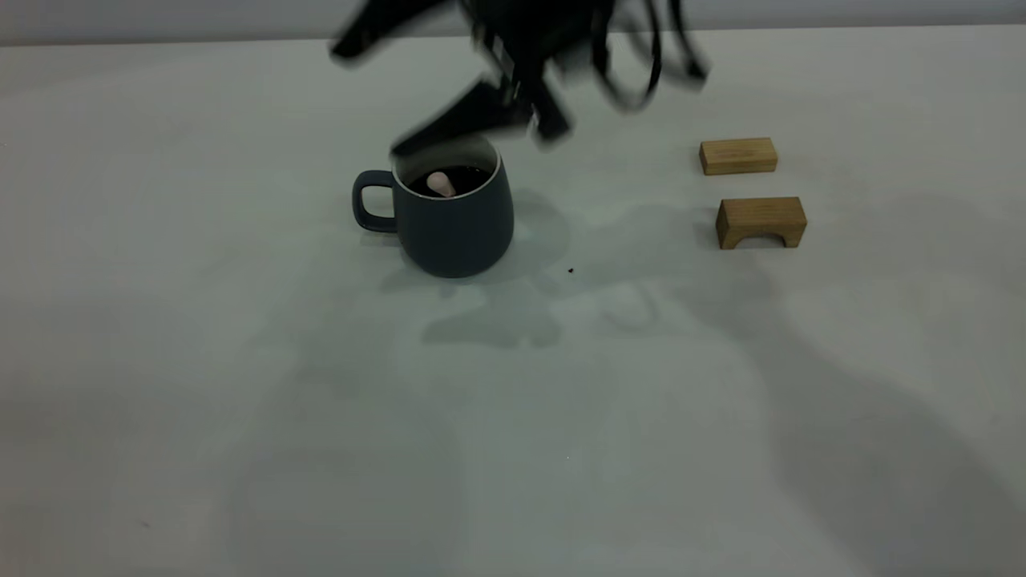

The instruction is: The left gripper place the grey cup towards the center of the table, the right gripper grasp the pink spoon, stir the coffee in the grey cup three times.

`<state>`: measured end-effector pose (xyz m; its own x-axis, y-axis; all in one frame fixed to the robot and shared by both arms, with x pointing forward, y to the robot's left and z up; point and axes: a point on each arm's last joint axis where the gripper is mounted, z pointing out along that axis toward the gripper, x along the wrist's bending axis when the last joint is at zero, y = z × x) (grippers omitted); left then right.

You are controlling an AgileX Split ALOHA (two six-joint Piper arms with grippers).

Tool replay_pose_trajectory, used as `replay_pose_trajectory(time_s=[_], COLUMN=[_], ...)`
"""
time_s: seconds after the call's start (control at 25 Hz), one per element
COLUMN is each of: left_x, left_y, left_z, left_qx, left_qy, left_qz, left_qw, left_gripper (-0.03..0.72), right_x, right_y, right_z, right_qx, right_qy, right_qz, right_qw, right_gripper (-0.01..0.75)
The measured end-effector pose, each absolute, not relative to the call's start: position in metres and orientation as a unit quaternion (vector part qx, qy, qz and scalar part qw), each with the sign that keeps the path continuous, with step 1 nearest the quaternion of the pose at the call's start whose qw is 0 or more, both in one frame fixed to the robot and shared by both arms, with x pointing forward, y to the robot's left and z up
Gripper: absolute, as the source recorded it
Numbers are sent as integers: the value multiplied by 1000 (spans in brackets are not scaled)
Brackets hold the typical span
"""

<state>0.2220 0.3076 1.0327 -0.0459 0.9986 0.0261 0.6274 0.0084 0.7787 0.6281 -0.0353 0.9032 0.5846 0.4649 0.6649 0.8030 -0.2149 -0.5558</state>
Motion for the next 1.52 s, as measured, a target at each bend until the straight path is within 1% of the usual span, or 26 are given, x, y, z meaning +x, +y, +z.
replay_pose_trajectory(time_s=[0.12, 0.2, 0.28, 0.56, 0.84, 0.92, 1.0, 1.08, 1.16, 1.28, 1.52], left_x=[222, 222, 222, 222, 222, 222, 222, 222, 222, 222, 222], left_y=[308, 308, 308, 308, 308, 308, 308, 308, 308, 308, 308], left_z=[1033, 1033, 1033, 1033, 1033, 1033, 1033, 1033, 1033, 1033, 1033], left_qx=[627, 627, 627, 627, 627, 627, 627, 627, 627, 627, 627], left_qy=[648, 648, 648, 648, 648, 648, 648, 648, 648, 648, 648], left_qz=[320, 320, 320, 320, 320, 320, 320, 320, 320, 320, 320], left_qw=[290, 290, 290, 290, 290, 290, 290, 290, 290, 290, 290], left_gripper=[297, 297, 297, 297, 297, 297, 297, 297, 297, 297, 297], right_x=[618, 607, 593, 546, 494, 477, 454, 430, 401, 367, 321], right_y=[-46, -56, -65, -86, -105, -113, -128, -144, -164, -191, -231], right_z=[966, 1004, 1040, 1129, 1203, 1221, 1240, 1253, 1262, 1255, 1200], right_qx=[-712, -678, -645, -583, -528, -500, -442, -367, -320, -312, -370], right_qy=[-528, -591, -639, -684, -677, -692, -733, -780, -801, -808, -808], right_qz=[-229, -254, -273, -334, -427, -452, -482, -498, -506, -498, -444], right_qw=[403, 355, 317, 283, 285, 258, 185, 89, 18, -43, -116], right_gripper=[708, 675, 622, 405, 237, 208, 194, 191, 191, 191, 198])
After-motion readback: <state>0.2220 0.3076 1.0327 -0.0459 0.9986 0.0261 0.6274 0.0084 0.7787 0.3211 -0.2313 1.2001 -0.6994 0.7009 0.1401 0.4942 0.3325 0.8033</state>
